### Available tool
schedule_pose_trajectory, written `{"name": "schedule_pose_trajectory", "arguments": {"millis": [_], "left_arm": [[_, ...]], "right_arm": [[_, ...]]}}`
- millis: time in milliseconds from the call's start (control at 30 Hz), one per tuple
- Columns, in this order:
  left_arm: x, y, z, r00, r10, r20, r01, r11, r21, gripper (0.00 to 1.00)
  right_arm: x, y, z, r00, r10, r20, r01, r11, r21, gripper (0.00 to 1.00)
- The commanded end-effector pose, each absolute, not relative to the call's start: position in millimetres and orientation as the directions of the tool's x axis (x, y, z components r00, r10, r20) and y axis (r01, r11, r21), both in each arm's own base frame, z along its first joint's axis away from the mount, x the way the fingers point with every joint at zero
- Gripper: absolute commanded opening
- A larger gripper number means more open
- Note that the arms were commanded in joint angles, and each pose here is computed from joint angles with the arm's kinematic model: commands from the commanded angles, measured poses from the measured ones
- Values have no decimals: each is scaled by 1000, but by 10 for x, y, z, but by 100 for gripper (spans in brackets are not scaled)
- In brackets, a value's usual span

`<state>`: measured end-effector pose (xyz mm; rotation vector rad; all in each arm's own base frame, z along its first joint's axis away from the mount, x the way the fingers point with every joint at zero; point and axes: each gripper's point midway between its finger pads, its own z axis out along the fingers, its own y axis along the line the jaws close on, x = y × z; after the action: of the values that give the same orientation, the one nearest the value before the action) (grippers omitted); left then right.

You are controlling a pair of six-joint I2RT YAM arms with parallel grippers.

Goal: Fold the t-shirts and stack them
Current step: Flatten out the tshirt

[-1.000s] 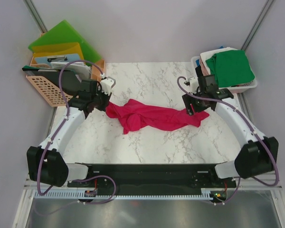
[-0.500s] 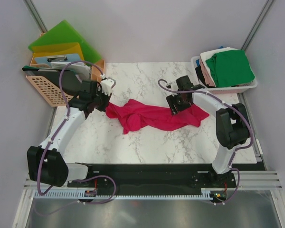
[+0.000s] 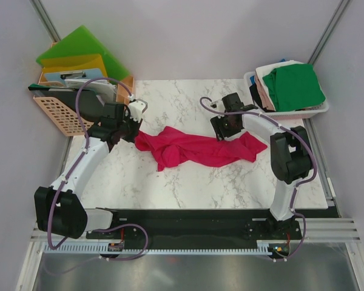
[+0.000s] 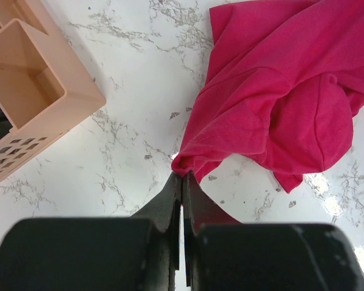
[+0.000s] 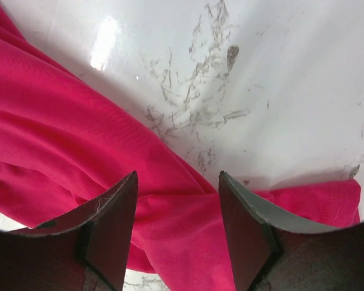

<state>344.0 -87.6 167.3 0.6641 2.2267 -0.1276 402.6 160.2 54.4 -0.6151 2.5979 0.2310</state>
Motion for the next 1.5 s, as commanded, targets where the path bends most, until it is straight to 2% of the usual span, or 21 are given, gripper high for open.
{"name": "schedule_pose_trajectory", "arguments": {"millis": [0,233,300,333,367,433,567,633,733,867,900,933,1000,1033,1067,1100,1133,1200,1233,1267,1467], "left_arm": [[3523,-886,1827,-491,437,-754,506,847,162,2],[3541,-928,1821,-496,424,-758,512,848,139,2],[3544,-936,1834,-495,421,-761,512,848,136,2],[3539,-935,1838,-493,420,-761,512,848,136,2],[3536,-933,1837,-493,422,-761,513,847,138,2],[3541,-928,1856,-487,424,-764,511,847,144,2],[3543,-924,1849,-486,426,-763,512,846,147,2],[3540,-930,1850,-486,423,-765,512,847,143,2],[3534,-928,1843,-486,425,-764,513,846,144,2],[3541,-891,1811,-481,445,-755,513,842,169,2],[3556,-884,1799,-479,451,-753,513,840,177,2],[3566,-888,1784,-478,450,-754,513,840,176,2],[3578,-915,1738,-486,447,-751,521,838,162,2],[3589,-929,1721,-490,445,-750,524,837,154,2],[3601,-948,1721,-488,441,-753,526,837,149,2],[3615,-970,1705,-492,433,-755,529,838,135,2],[3627,-989,1722,-490,427,-760,530,838,129,2],[3640,-1014,1715,-493,421,-762,534,837,117,2],[3663,-1014,1725,-493,419,-763,532,839,116,2],[3670,-1024,1716,-494,420,-761,535,837,114,2],[3705,-1029,1784,-482,420,-769,532,838,123,2]], "right_arm": [[3992,1517,739,-771,-390,-503,-459,888,15,63],[3836,1378,678,-778,-419,-469,-463,886,-23,61],[3785,1367,623,-786,-420,-454,-463,886,-18,53],[3769,1370,609,-788,-419,-451,-464,886,-12,32],[3741,1364,580,-793,-419,-443,-463,886,-9,21],[3712,1354,559,-798,-418,-435,-462,887,-4,11],[3664,1339,528,-802,-421,-424,-464,886,-2,8],[3653,1333,546,-800,-423,-426,-464,886,-9,0],[3631,1262,699,-789,-418,-451,-449,892,-40,0],[3302,1186,1097,-778,-425,-462,-469,883,-23,0],[3208,1204,1303,-758,-418,-501,-481,877,-4,0],[3050,1182,1350,-769,-425,-477,-490,872,14,0],[2851,1177,1563,-750,-439,-495,-522,852,35,0],[2731,1220,1616,-747,-449,-490,-550,832,74,4],[2551,1192,1630,-763,-465,-449,-561,822,101,16],[2445,1196,1708,-743,-486,-459,-592,798,113,33],[2360,1201,1738,-743,-490,-455,-601,788,133,56],[2314,1130,1883,-716,-490,-498,-604,792,90,69],[2316,1113,1924,-707,-490,-509,-604,793,76,74],[2348,1075,1951,-703,-492,-513,-596,802,48,75],[2593,1022,1654,-730,-505,-460,-575,818,14,75]]}}
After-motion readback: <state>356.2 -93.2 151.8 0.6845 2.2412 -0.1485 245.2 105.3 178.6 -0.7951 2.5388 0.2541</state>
